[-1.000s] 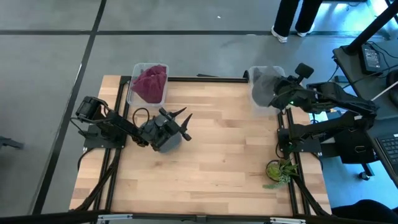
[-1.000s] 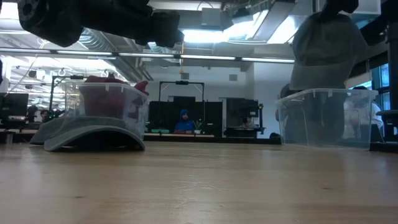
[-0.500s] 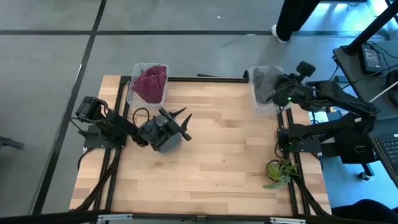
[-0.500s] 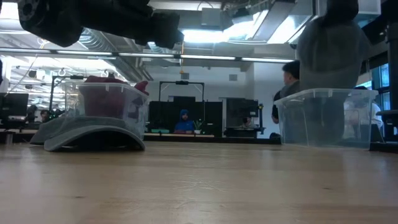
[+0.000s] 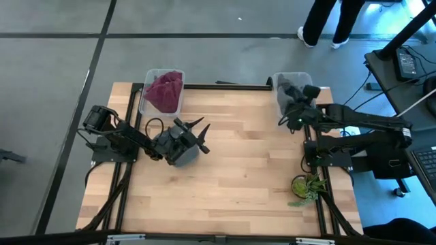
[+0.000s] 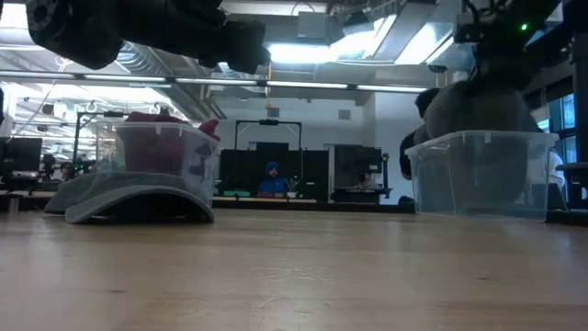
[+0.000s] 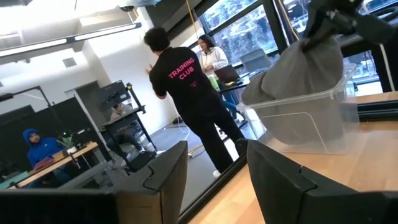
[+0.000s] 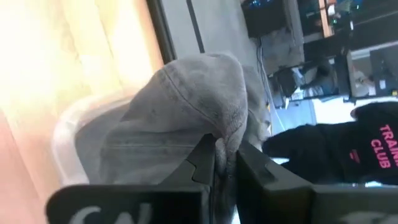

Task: Pick & Place hat
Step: Put the top gray cap into the right transparent bin

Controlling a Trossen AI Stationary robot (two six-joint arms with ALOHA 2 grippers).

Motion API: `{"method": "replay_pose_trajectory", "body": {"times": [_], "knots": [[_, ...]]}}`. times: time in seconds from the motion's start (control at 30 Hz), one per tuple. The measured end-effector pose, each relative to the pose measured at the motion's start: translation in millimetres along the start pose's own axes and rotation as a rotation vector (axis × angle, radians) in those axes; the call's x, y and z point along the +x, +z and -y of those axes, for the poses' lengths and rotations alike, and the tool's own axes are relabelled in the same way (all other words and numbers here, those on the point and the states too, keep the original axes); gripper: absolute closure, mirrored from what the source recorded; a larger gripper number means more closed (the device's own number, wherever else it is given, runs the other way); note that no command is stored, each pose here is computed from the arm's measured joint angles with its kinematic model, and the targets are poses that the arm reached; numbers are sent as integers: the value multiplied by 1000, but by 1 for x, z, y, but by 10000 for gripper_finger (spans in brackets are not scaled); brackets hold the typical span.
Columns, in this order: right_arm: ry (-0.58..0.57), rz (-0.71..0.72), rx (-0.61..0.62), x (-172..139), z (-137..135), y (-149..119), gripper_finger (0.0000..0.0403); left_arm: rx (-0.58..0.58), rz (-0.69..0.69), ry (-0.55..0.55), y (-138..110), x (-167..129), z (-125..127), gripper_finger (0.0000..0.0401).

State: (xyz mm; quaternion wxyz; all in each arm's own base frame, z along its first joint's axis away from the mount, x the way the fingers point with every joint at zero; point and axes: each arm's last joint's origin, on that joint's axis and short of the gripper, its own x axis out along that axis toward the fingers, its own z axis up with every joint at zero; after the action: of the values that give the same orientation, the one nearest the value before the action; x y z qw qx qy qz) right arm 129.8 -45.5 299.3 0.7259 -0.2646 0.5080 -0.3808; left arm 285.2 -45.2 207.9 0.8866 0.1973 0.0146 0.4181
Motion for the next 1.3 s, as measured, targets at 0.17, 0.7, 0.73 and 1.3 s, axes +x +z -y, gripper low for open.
{"method": "replay_pose_trajectory", "body": {"times": [0.17,0.7,0.73,1.3], "knots": [[-13,-27,-54,18,-17,-5,371,0,0,0,0,0,0,236],[-129,-182,-19,55,-24,-22,355,4,-2,-1,0,0,0,235],[-127,-186,-15,56,-23,-23,352,4,-2,0,0,0,0,235],[-174,-172,361,59,9,-19,182,5,-5,3,0,0,0,236]]}}
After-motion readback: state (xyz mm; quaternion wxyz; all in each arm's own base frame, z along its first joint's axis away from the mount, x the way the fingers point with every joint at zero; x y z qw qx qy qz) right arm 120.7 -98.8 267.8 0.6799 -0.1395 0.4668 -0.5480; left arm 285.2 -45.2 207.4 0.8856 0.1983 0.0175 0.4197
